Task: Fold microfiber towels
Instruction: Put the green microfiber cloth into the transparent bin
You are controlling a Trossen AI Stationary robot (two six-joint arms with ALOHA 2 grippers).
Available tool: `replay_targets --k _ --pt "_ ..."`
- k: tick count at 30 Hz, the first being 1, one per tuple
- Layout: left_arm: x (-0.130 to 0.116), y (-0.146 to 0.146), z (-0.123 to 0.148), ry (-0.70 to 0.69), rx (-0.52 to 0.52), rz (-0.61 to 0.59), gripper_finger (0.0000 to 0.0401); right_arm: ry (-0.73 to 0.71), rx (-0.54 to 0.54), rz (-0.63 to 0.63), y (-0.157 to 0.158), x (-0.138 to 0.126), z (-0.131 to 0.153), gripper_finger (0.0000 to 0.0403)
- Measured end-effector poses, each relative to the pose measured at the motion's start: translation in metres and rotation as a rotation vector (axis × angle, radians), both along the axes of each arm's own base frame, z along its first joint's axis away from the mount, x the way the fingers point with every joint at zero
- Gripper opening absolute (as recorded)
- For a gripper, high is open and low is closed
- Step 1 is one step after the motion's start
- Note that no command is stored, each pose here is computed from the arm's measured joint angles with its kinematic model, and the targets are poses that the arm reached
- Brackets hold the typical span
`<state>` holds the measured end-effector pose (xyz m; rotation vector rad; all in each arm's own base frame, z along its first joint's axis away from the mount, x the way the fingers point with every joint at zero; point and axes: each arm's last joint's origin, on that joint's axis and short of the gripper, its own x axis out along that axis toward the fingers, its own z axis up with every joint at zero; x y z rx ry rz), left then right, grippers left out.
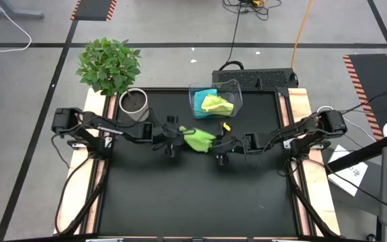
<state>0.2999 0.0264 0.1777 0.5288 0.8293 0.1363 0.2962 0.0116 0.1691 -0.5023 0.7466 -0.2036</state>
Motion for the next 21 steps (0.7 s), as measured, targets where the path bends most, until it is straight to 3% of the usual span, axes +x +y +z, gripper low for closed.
replay_targets --k 7,14,21 --pt "0.01 0.02 0.04 0.016 0.008 0.031 0.0009 -0.103 -0.044 -0.044 -0.023 -0.013 0.037 0.0004" --pt "0.02 0.052 0.091 -0.017 0.06 0.045 0.0009 -0.253 -0.117 -0.095 -0.046 -0.042 0.087 0.0004" --pt "0.017 0.097 0.145 -0.163 0.03 0.047 0.0009 -0.332 -0.168 -0.187 -0.078 -0.071 0.114 0.0004"
